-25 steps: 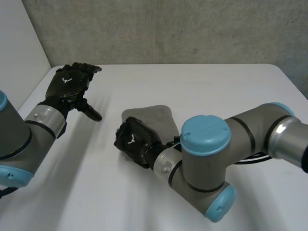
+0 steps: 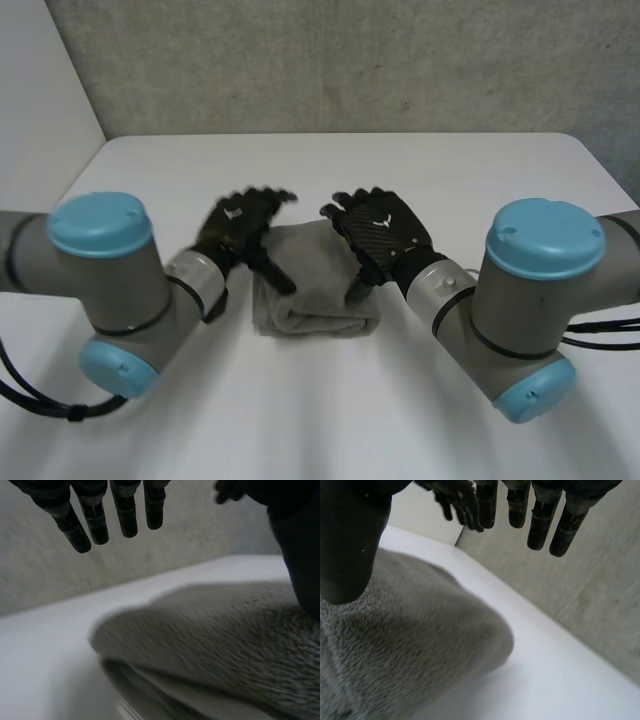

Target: Fold the towel.

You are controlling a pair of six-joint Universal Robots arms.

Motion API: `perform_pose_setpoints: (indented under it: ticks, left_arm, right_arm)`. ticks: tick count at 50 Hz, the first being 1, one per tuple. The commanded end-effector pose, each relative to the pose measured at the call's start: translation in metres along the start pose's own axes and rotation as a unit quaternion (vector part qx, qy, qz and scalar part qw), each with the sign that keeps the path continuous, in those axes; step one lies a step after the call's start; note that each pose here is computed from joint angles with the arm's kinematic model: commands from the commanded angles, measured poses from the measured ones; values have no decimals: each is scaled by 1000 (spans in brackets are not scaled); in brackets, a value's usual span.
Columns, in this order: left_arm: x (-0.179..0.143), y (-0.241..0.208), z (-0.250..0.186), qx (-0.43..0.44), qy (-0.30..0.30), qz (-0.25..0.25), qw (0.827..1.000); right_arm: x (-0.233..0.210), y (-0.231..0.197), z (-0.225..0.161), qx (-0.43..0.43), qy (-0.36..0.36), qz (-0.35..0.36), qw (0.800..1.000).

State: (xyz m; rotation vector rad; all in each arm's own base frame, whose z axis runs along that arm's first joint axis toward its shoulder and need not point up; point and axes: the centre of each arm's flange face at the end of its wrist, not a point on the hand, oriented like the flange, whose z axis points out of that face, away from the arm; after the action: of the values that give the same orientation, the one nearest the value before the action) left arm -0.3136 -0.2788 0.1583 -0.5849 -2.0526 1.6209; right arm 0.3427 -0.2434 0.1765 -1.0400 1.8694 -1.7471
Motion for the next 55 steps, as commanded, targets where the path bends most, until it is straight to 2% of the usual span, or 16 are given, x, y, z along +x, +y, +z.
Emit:
perform_pose_setpoints:
  ticks: [1, 7, 13, 18, 20, 21, 23, 24, 26, 28, 29, 31, 36, 42, 49, 55]
  left_arm:
    - [5, 37, -1, -65, 4, -4, 998]
    - [2, 43, -1, -75, -3, -5, 997]
    - [-3, 31, -1, -61, -12, -5, 998]
    - [0, -10, -8, -10, -15, 3, 1000]
    - [3, -40, -17, 28, -13, 8, 999]
    - [3, -40, -17, 28, -13, 8, 999]
    - [8, -77, -30, 71, -10, 14, 997]
    - [8, -77, -31, 71, -10, 14, 997]
    - [13, -98, -41, 93, -6, 17, 995]
    - [19, -137, -63, 133, -10, 21, 991]
    - [19, -137, -63, 134, -10, 21, 991]
    - [18, -163, -83, 162, -37, 17, 986]
    - [9, -180, -102, 180, -91, 13, 979]
    - [-2, -185, -109, 170, -121, 9, 978]
    - [-17, -186, -107, 154, -145, 6, 977]
    - [-16, -184, -107, 144, -145, 6, 979]
  right_arm:
    - [1, 29, 13, -63, -6, 28, 998]
    - [14, 35, 17, -86, 29, 32, 995]
    - [15, 27, 13, -86, 29, 35, 995]
    - [19, -9, 1, -46, 34, 32, 998]
    - [26, -39, -9, -7, 49, 35, 998]
    - [26, -39, -9, -7, 49, 35, 998]
    - [35, -75, -23, 43, 67, 38, 996]
    - [35, -75, -23, 43, 67, 38, 996]
    - [51, -118, -45, 104, 107, 42, 988]
    - [62, -135, -57, 126, 137, 45, 982]
    - [62, -135, -57, 126, 138, 45, 981]
    - [83, -155, -75, 147, 197, 42, 968]
    - [91, -158, -84, 119, 231, 42, 965]
    - [94, -152, -83, 74, 238, 44, 967]
    - [103, -146, -81, 61, 261, 47, 962]
    - [104, -146, -81, 60, 265, 47, 961]
